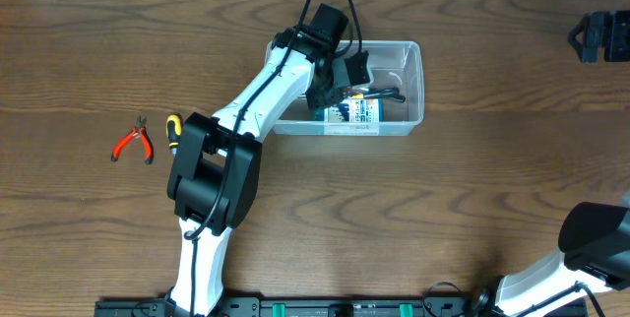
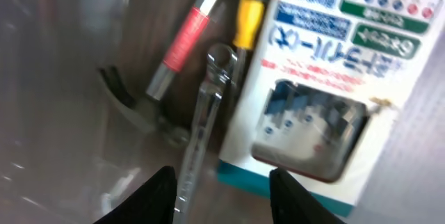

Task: Pack container
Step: 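Carry the wrench with the left gripper into the container and release, then lower the left gripper onto the yellow-black screwdriver and grasp it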

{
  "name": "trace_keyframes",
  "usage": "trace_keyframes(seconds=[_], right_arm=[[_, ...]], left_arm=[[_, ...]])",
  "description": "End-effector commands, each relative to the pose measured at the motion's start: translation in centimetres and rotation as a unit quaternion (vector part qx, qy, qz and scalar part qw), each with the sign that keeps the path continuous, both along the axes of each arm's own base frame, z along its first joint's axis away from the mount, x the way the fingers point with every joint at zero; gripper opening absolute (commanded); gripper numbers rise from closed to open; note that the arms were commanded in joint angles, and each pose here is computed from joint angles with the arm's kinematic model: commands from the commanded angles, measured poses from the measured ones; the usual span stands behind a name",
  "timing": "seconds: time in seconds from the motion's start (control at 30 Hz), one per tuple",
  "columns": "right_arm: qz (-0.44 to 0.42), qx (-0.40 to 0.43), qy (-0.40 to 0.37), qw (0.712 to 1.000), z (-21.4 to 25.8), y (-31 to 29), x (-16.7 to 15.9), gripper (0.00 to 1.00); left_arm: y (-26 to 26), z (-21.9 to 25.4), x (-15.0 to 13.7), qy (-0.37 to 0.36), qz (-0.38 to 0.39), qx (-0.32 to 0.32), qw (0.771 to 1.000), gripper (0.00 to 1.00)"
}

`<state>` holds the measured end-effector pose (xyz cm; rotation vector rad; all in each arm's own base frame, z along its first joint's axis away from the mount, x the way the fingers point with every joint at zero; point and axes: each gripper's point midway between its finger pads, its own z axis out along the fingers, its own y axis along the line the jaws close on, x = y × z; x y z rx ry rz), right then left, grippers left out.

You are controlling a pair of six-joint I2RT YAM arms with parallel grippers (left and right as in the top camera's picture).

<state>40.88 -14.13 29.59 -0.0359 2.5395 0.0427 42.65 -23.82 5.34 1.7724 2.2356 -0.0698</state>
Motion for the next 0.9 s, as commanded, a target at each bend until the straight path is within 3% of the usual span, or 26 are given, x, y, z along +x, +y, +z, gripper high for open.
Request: trace_keyframes(seconds=[0.0,0.1,0.17,0.27,0.37,0.43,0.6,0.7,0.87], right_arm=[[0.002,0.011,-0.004,1.000,0.2,0.8,0.2,0.99],[0.002,0.011,-0.004,1.000,0.2,0.8,0.2,0.99],[0.002,0.011,-0.004,1.000,0.2,0.8,0.2,0.99],[0.002,0.011,-0.003,1.000,0.2,0.8,0.2,0.99],[0.002,0.012,-0.001,1.000,0.1,0.8,0.2,0.99],[0.002,0.012,0.000,1.000,0.1,0.8,0.1,0.99],[0.002,0.013,0.001,1.000,0.1,0.9,0.1,0.99],[0.002,0.013,0.001,1.000,0.1,0.9,0.1,0.99],[0.002,0.012,-0.001,1.000,0.1,0.8,0.1,0.99]], left_arm=[[0.3,3.1,-0.1,-0.022,0.022,-0.005,0.999,0.47],[1.6,8.3,0.6,-0.082,0.073,-0.007,0.994,0.54],[3.5,13.3,1.0,-0.143,0.132,-0.011,0.981,0.64],[7.7,20.1,0.6,-0.216,0.252,-0.026,0.943,0.86],[13.1,24.7,-1.9,-0.235,0.344,-0.046,0.908,0.93],[17.7,26.6,-4.1,-0.226,0.432,-0.064,0.871,0.99],[27.2,26.5,-8.5,-0.168,0.618,-0.082,0.763,0.98],[29.8,24.2,-9.7,-0.111,0.652,-0.079,0.746,0.98],[32.8,18.2,-9.1,-0.051,0.647,-0.025,0.761,0.98]])
